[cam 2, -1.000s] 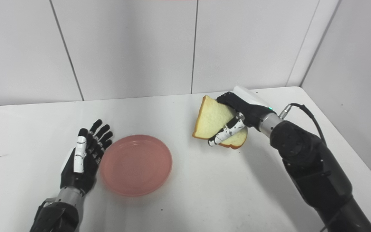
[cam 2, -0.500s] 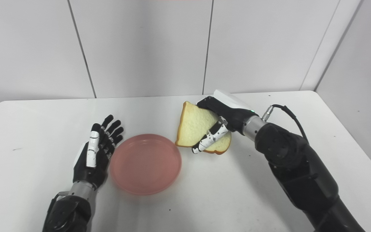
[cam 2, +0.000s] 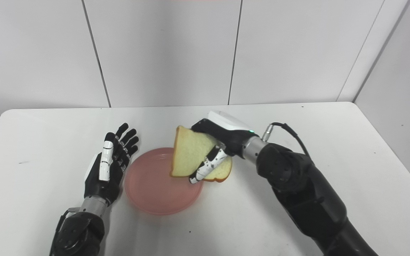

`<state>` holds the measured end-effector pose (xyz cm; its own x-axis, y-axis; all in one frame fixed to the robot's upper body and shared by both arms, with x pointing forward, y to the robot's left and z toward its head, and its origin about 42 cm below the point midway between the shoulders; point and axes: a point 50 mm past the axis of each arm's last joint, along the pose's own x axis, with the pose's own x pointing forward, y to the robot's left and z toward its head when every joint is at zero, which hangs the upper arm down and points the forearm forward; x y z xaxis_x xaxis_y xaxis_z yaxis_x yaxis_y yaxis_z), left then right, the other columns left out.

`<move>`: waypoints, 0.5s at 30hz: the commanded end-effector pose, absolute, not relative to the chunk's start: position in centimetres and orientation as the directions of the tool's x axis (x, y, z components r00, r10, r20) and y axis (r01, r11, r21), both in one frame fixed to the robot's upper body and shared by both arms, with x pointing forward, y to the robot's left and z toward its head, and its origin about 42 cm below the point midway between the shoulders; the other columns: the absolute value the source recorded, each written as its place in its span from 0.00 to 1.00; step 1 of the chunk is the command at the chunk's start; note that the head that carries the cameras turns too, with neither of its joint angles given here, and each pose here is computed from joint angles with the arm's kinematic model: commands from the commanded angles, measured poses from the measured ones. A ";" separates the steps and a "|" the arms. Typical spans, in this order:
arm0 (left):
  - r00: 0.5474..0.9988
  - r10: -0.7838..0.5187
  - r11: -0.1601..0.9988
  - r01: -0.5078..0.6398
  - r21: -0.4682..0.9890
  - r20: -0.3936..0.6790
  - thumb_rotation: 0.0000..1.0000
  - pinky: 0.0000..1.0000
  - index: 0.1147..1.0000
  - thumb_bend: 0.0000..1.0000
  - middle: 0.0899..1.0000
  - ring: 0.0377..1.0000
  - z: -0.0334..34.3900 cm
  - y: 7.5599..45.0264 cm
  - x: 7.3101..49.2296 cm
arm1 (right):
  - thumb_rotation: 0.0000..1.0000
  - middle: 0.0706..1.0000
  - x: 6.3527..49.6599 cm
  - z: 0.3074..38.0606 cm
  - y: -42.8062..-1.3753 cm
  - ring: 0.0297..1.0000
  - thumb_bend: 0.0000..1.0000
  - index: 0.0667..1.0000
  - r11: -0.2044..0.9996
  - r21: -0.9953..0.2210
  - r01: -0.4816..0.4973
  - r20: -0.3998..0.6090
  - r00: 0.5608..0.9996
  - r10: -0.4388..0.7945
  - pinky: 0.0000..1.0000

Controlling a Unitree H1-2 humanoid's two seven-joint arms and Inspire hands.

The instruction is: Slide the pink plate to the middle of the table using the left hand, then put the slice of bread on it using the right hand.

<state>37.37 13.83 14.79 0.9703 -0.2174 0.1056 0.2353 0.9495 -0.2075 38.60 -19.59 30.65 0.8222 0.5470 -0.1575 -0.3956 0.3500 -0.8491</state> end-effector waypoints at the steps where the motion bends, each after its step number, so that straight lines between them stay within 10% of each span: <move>1: 0.956 -0.221 0.949 0.256 -0.184 0.191 0.96 0.96 0.91 0.74 0.92 0.93 17.6 13.4 38.3 | 0.00 0.35 39.1 33.0 -18.6 0.25 0.52 0.48 0.349 -0.873 -0.342 -0.099 0.823 0.560 0.18; 15: 0.959 -0.212 0.956 0.243 -0.163 0.189 0.96 0.98 0.92 0.75 0.93 0.94 17.6 13.9 38.7 | 0.00 0.36 40.4 30.5 -16.3 0.30 0.52 0.49 0.317 -0.871 -0.375 -0.128 0.797 0.591 0.23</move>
